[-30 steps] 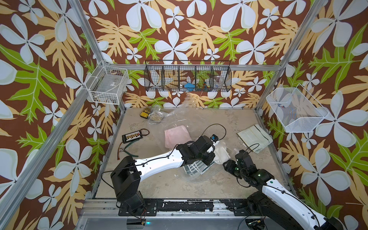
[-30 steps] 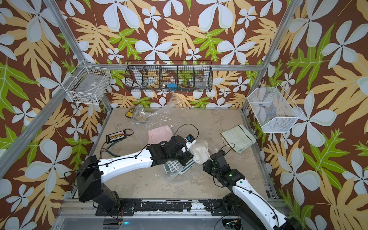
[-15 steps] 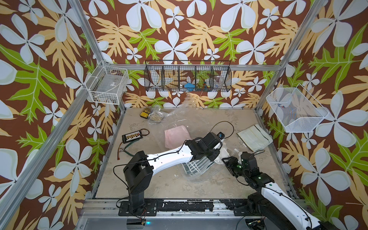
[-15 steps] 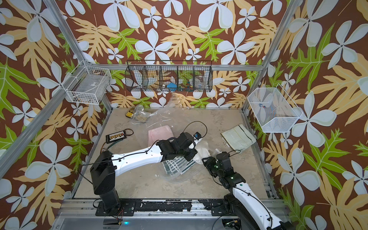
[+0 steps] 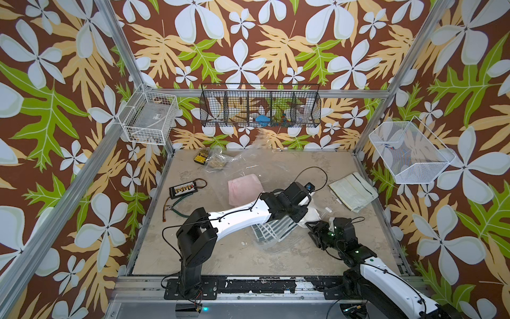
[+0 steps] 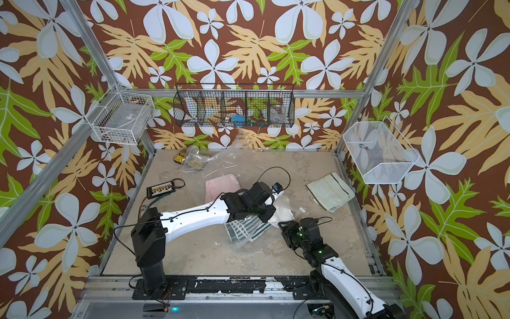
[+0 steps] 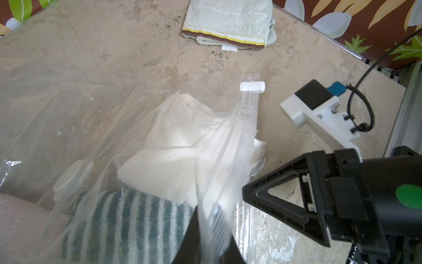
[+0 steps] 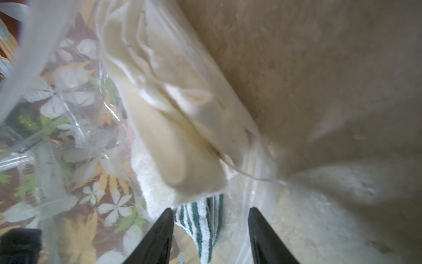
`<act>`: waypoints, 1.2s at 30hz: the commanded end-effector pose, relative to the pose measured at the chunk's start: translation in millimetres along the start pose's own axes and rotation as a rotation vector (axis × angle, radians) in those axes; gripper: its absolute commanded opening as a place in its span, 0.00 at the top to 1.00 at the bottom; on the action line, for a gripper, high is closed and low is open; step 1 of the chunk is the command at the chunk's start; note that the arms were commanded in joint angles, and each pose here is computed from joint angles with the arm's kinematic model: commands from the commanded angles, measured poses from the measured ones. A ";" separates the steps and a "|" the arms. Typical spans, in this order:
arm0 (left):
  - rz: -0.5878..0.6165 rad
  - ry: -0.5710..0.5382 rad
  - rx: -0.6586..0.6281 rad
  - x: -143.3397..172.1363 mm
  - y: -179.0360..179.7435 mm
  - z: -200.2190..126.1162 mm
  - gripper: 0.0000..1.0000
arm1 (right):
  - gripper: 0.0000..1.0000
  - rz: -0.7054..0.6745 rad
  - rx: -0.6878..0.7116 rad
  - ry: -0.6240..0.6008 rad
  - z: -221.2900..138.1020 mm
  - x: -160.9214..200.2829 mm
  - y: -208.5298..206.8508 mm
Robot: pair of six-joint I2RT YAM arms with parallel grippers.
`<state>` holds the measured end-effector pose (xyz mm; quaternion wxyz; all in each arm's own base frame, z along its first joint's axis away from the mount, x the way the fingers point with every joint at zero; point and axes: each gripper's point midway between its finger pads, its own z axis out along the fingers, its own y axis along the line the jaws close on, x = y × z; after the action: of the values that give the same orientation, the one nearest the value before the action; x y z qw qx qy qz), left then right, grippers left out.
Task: Place the folded towel into the vacuum bag
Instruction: Place the towel in the vacuum bag.
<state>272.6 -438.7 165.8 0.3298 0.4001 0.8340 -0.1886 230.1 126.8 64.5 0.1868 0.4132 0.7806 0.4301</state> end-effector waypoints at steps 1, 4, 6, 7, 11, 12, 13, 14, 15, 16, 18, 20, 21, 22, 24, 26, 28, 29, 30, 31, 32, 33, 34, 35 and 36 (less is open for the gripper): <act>0.000 -0.012 0.030 -4.1 -5.5 -3.3 0.90 | 0.46 0.067 -0.072 -0.015 2.5 -3.9 13.4; -0.002 -0.016 0.041 -5.8 -7.3 -4.0 0.92 | 0.47 0.114 -0.063 -0.040 7.1 -8.9 4.1; -0.002 -0.018 0.049 -7.0 -8.7 -3.7 0.93 | 0.48 0.138 -0.053 -0.060 9.7 -12.7 -0.2; -0.001 -0.017 0.058 -7.3 -10.9 -3.8 0.94 | 0.48 0.148 -0.054 -0.074 11.1 -15.7 -1.2; 0.011 -0.022 0.106 -9.7 -21.1 -4.8 1.00 | 0.55 0.154 -0.053 -0.156 16.3 -32.7 5.3; 0.016 -0.019 0.113 -8.8 -22.9 -4.3 1.00 | 0.58 0.149 -0.049 -0.178 17.5 -37.3 6.8; 0.021 -0.019 0.124 -8.6 -25.2 -4.2 1.00 | 0.62 0.139 -0.054 -0.202 19.2 -42.4 10.2; 0.025 -0.020 0.114 -8.6 -23.7 -3.3 1.00 | 0.66 0.116 -0.055 -0.219 21.9 -46.8 13.8; 0.035 -0.023 0.104 -9.1 -22.4 -3.2 1.00 | 0.69 0.097 -0.046 -0.224 25.4 -49.3 16.0; 0.052 -0.022 0.104 -9.8 -22.3 -2.8 1.00 | 0.72 0.071 -0.039 -0.228 29.4 -51.3 18.3; 0.073 -0.019 0.125 -11.4 -26.1 -2.4 1.00 | 0.76 0.042 -0.036 -0.217 38.6 -52.2 18.7; 0.078 -0.023 0.136 -14.0 -28.7 -2.3 1.00 | 0.80 -0.040 -0.027 -0.219 46.7 -55.4 23.7; 0.079 -0.024 0.137 -15.0 -28.8 -1.8 1.00 | 0.81 -0.094 0.001 -0.237 49.5 -60.2 24.8; 0.081 -0.025 0.140 -15.7 -29.5 -1.7 1.00 | 0.83 -0.148 0.034 -0.263 52.3 -65.5 24.6; 0.084 -0.029 0.154 -16.8 -32.1 -1.7 1.00 | 0.85 -0.237 0.043 -0.310 56.9 -75.6 27.5; 0.102 -0.033 0.164 -17.4 -35.9 -1.5 1.00 | 0.86 -0.320 0.030 -0.344 62.4 -83.3 37.4; 0.119 -0.037 0.164 -19.6 -38.8 -0.8 1.00 | 0.87 -0.385 -0.045 -0.372 67.7 -85.9 56.0; 0.122 -0.039 0.164 -21.3 -39.0 -0.1 1.00 | 0.88 -0.400 -0.082 -0.366 72.2 -84.8 64.5; 0.126 -0.038 0.163 -22.3 -39.0 1.2 1.00 | 0.89 -0.420 -0.121 -0.343 78.8 -81.5 73.8; 0.131 -0.041 0.158 -24.3 -38.1 2.1 1.00 | 0.89 -0.437 -0.152 -0.329 84.8 -78.3 80.6; 0.134 -0.043 0.153 -25.9 -38.0 3.3 1.00 | 0.89 -0.444 -0.175 -0.318 89.9 -75.6 84.2; 0.139 -0.046 0.150 -28.2 -37.7 4.1 1.00 | 0.90 -0.447 -0.217 -0.304 93.2 -72.7 89.5; 0.144 -0.048 0.146 -30.8 -37.6 4.8 1.00 | 0.90 -0.454 -0.277 -0.293 93.6 -68.3 96.8; 0.146 -0.052 0.144 -33.2 -37.4 5.1 1.00 | 0.91 -0.458 -0.323 -0.289 93.8 -65.2 103.0; 0.148 -0.053 0.142 -34.4 -36.9 6.0 1.00 | 0.91 -0.467 -0.353 -0.270 98.3 -60.6 108.4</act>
<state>264.1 -476.4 181.2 0.3304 0.4637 0.7908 -0.2246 365.5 137.2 42.8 0.3882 0.3016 0.7915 0.3630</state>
